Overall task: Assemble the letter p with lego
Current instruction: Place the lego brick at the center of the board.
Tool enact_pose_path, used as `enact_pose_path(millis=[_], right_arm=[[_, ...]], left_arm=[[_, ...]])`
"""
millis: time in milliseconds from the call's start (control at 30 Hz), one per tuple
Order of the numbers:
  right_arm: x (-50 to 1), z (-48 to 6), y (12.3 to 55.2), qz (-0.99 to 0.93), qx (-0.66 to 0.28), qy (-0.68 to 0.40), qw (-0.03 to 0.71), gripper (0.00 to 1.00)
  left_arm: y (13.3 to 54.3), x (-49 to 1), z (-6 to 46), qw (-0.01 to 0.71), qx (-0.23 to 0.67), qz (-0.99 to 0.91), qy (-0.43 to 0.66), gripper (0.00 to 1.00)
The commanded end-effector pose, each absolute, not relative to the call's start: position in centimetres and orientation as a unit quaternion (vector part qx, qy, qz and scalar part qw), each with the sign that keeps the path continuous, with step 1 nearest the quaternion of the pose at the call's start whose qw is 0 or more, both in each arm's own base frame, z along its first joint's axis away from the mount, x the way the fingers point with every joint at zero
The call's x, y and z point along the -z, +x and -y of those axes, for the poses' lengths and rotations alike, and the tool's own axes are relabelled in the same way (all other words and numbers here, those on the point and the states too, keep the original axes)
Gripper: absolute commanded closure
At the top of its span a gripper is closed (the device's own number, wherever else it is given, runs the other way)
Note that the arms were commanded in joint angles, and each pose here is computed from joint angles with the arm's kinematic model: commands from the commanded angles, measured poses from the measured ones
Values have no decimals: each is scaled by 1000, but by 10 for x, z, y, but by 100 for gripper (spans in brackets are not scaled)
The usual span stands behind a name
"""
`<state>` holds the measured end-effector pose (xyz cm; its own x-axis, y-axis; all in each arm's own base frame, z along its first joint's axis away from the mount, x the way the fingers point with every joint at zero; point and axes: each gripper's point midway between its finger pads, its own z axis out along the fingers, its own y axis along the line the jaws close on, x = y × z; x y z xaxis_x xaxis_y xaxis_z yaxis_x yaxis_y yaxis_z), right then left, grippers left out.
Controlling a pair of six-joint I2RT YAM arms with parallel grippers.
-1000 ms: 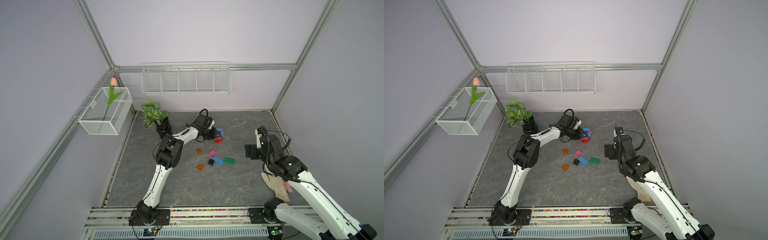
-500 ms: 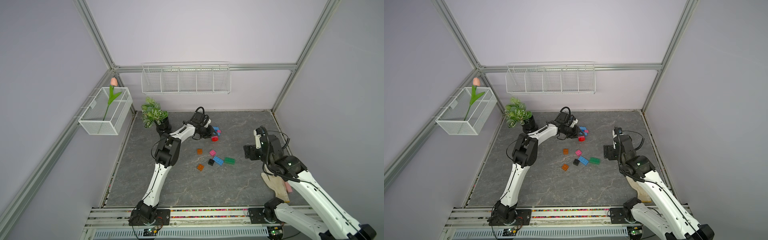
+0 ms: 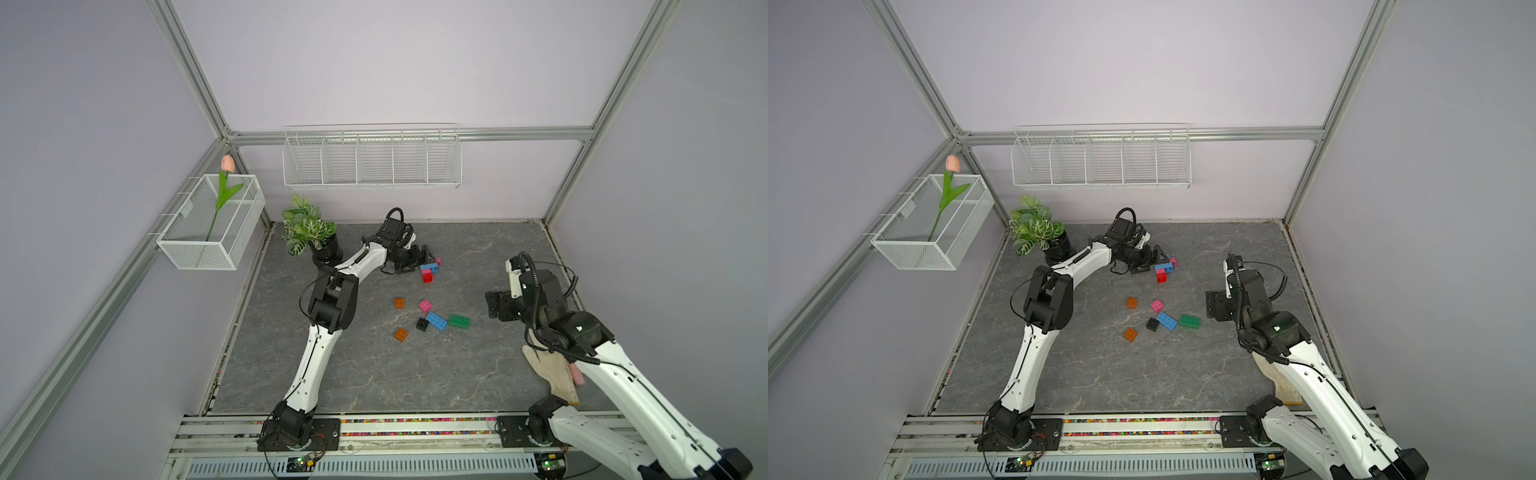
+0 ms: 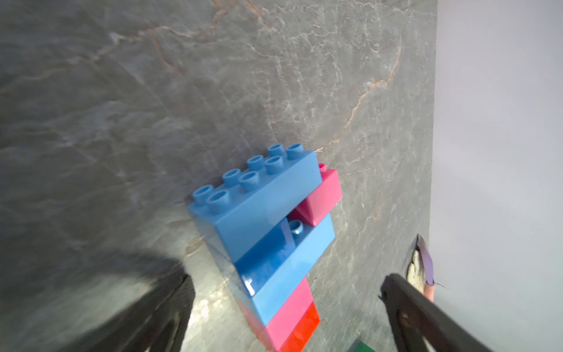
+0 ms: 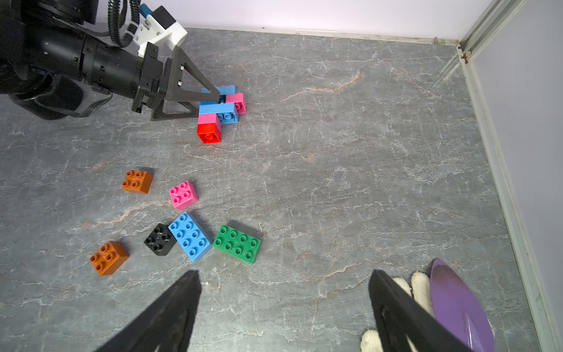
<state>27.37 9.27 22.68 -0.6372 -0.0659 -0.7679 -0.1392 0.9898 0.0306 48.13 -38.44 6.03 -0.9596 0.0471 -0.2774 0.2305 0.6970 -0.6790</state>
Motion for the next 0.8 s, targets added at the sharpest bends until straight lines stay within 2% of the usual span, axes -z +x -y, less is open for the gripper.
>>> enact_pose_path(millis=[0,100,267,433,533,633,767], right_arm=[[-217,-91,272,-909,-39,-62,411,11],[-217,-91,272,-909,-38,-61,410,11],[-214,-84,274,-913,-20,-46,405,11],[-208,-80,277,-923,-1,-36,383,11],[-199,-81,277,-930,4,-35,366,11],[-190,-83,276,-938,12,-37,346,11],[-180,-86,275,-945,27,-43,325,11]], left_arm=[[484,-29,360,111,312,-942,52,0],[493,-51,356,149,297,-941,60,0],[494,-140,370,258,299,-912,113,0],[458,-243,383,378,269,-867,183,0],[427,-288,376,438,244,-843,192,0],[398,-306,351,466,221,-840,169,0],[371,-281,302,436,183,-876,96,0]])
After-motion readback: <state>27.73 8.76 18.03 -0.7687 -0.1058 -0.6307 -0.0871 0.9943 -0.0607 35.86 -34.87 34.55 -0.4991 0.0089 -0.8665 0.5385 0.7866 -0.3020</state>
